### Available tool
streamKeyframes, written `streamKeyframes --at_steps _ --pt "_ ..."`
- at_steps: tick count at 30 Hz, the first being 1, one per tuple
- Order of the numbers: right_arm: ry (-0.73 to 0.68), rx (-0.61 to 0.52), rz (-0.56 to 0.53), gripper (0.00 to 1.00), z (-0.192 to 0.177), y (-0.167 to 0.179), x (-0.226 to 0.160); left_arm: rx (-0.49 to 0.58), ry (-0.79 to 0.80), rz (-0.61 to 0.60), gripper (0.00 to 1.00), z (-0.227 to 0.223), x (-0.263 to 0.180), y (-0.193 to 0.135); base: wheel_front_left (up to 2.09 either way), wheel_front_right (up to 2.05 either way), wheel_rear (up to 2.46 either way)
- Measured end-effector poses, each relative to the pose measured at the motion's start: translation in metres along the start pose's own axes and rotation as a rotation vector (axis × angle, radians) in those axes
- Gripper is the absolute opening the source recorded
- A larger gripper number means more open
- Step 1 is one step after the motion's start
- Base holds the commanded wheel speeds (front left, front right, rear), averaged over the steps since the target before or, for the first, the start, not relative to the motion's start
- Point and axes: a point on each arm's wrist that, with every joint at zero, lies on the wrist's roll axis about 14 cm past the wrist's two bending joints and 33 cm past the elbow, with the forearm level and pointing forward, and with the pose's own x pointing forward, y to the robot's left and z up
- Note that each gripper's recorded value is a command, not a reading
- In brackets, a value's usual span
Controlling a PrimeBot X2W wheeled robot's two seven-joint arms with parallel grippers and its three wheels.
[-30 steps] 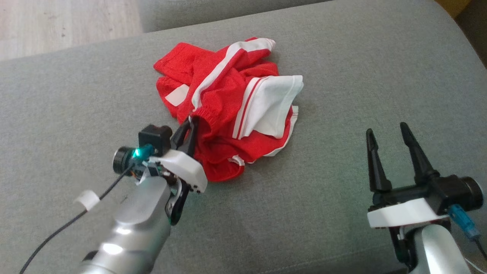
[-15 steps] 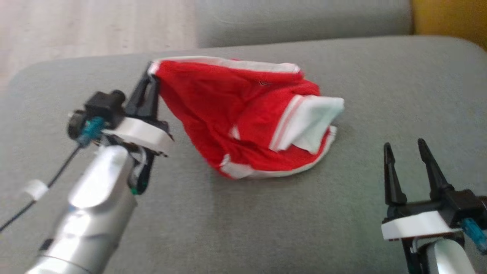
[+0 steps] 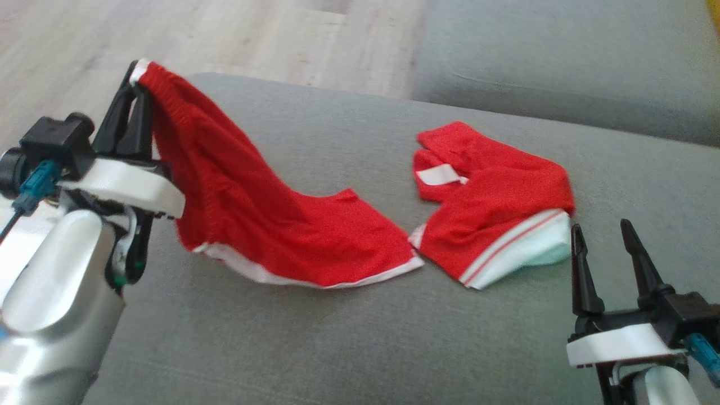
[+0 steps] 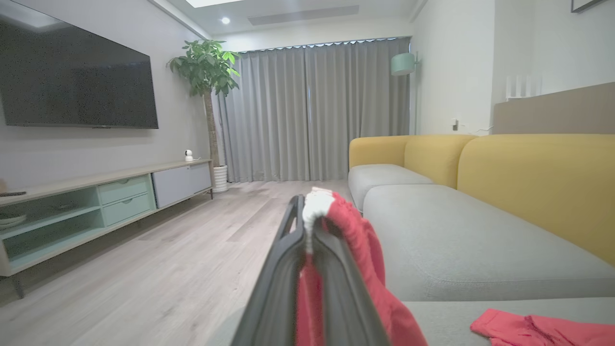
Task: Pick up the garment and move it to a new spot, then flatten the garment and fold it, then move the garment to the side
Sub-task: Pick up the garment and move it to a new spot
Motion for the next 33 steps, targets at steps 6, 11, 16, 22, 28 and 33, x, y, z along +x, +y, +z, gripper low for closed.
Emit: streamKeyframes --at_steps 6,11,16,22,28,33 --pt "-0.016 0.003 0.079 1.00 0.005 0.026 0.013 0.038 -0.002 0.096 0.00 0.014 -0.035 0.037 0.00 0.00 0.00" --pt "-0.009 0.008 0.102 1.00 0.002 0.033 0.017 0.039 -0.009 0.128 0.00 0.022 -0.041 0.048 0.00 0.00 0.00" --pt "0.019 0.002 0.095 1.00 -0.009 0.030 0.016 0.061 0.047 0.115 0.00 0.011 -0.030 0.049 0.00 0.00 0.00" --pt "0.030 -0.029 0.077 1.00 -0.016 0.020 0.023 0.201 0.001 0.150 0.00 0.048 0.021 0.082 0.00 0.00 0.00" --pt "0.018 -0.077 0.018 1.00 -0.014 -0.006 0.036 0.294 -0.091 0.208 0.00 0.092 0.083 0.107 0.00 0.00 0.00" --pt "0.078 -0.096 -0.021 1.00 -0.032 -0.023 0.034 0.299 -0.035 0.238 0.00 0.068 0.122 0.117 0.00 0.00 0.00"
